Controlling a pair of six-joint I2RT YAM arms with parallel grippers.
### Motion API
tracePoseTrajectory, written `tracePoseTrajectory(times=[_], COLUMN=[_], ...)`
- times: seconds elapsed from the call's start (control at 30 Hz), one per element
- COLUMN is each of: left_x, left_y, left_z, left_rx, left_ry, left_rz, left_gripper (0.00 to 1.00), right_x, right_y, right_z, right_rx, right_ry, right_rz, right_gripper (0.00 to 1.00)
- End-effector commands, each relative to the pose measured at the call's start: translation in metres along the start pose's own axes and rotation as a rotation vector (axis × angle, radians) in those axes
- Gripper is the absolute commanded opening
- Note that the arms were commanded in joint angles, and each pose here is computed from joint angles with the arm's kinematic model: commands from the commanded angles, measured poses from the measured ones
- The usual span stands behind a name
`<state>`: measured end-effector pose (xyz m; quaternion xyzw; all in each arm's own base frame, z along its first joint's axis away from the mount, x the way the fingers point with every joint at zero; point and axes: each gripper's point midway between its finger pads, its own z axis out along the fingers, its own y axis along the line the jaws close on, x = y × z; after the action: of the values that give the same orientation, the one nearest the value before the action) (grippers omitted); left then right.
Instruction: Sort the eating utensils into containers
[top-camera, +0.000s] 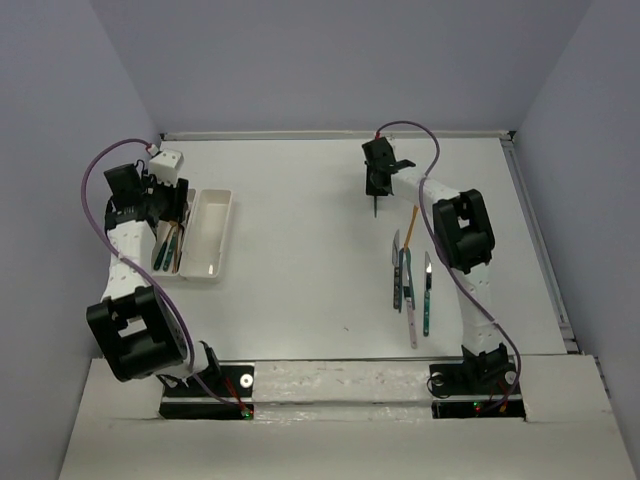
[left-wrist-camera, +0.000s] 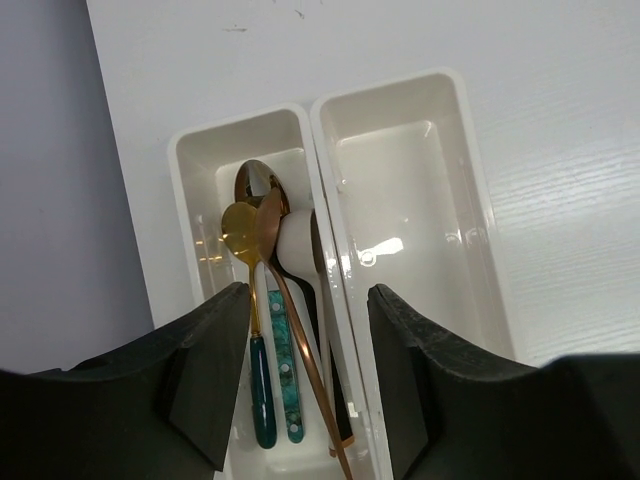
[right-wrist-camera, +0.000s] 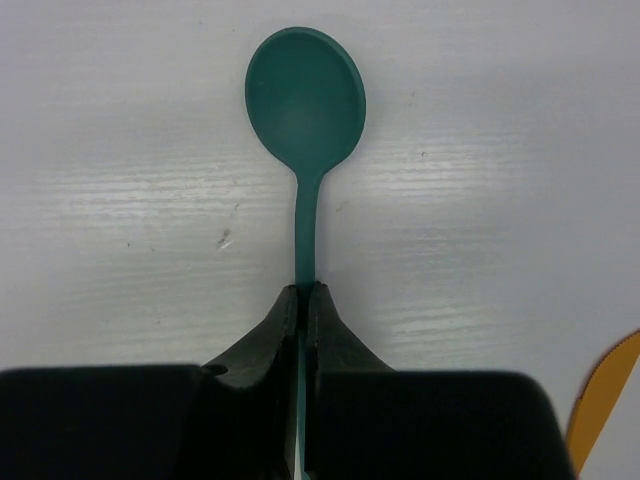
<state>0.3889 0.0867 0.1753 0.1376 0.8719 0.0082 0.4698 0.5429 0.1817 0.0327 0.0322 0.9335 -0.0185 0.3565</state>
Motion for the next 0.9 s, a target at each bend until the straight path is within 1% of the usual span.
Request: tracePoseTrajectory(times=[0.0,0.03,0.07,0.1,0.13,0.17,0.2,0.23,0.27,0.3,0.33,0.37,0.4,0.43,0.5,0.57,0.6,0.7,0.8,0.87], left_x=[-0.025,-0.031,-0.033,-0.040,-0.046,-0.055,-0.061,-0.069,-0.079,-0.084,-0.092,-0.102,-0.110,-0.116,-0.135,-0.146,-0.149,-0.153,-0.155,-0.152], left_y=[-0.019,-0.028,-0.037,-0.045,-0.055,-0.071,-0.082,-0.095,-0.116,-0.127,-0.143,-0.156,-0.175,-0.182,-0.191,-0.199,-0.200,-0.198,-0.197,-0.199], left_z=[-0.023,-0.026,-0.028,-0.035,-0.039,-0.047,-0.051,-0.057,-0.066,-0.072,-0.081,-0.094,-0.107,-0.116,-0.141,-0.164,-0.171,-0.182,-0.181,-0.176], left_rx=[0.063,0.103,0.131,0.148,0.185,0.222,0.251,0.294,0.347,0.380,0.444,0.485,0.566,0.598,0.631,0.655,0.654,0.620,0.621,0.641], left_ry=[-0.074,-0.095,-0.098,-0.121,-0.145,-0.169,-0.185,-0.210,-0.240,-0.259,-0.290,-0.329,-0.366,-0.393,-0.478,-0.565,-0.588,-0.617,-0.616,-0.610], left_rz=[0.032,0.040,0.044,0.055,0.059,0.075,0.081,0.089,0.099,0.102,0.107,0.101,0.108,0.100,0.073,0.094,0.095,0.076,0.048,0.000], left_gripper=[0.62,0.62,0.62,0.62,0.62,0.63,0.63,0.64,0.64,0.65,0.66,0.67,0.68,0.70,0.72,0.73,0.74,0.75,0.75,0.75], right_x=[0.010,-0.017,-0.029,-0.014,-0.037,-0.066,-0.069,-0.066,-0.079,-0.080,-0.075,-0.076,-0.079,-0.082,-0.074,-0.069,-0.068,-0.065,-0.057,-0.053], right_y=[-0.006,-0.002,0.003,0.001,0.030,0.035,0.046,0.072,0.079,0.090,0.113,0.122,0.130,0.139,0.166,0.190,0.198,0.217,0.230,0.235], right_z=[-0.015,-0.043,-0.059,-0.066,-0.092,-0.137,-0.157,-0.188,-0.225,-0.244,-0.271,-0.288,-0.306,-0.320,-0.343,-0.368,-0.377,-0.395,-0.410,-0.414], right_rx=[0.012,-0.015,-0.031,-0.024,-0.091,-0.109,-0.143,-0.204,-0.236,-0.284,-0.354,-0.387,-0.413,-0.433,-0.497,-0.572,-0.604,-0.693,-0.773,-0.795], right_ry=[-0.037,-0.131,-0.199,-0.216,-0.368,-0.508,-0.622,-0.694,-0.797,-0.851,-0.923,-0.966,-1.014,-1.041,-1.065,-1.103,-1.112,-1.112,-1.118,-1.112], right_rz=[-0.052,-0.042,-0.072,-0.108,-0.112,-0.134,-0.131,-0.155,-0.185,-0.190,-0.206,-0.203,-0.187,-0.185,-0.193,-0.182,-0.177,-0.161,-0.155,-0.151], right_gripper=[0.00,0.00,0.00,0.00,0.00,0.00,0.00,0.00,0.00,0.00,0.00,0.00,0.00,0.00,0.00,0.00,0.00,0.00,0.00,0.00])
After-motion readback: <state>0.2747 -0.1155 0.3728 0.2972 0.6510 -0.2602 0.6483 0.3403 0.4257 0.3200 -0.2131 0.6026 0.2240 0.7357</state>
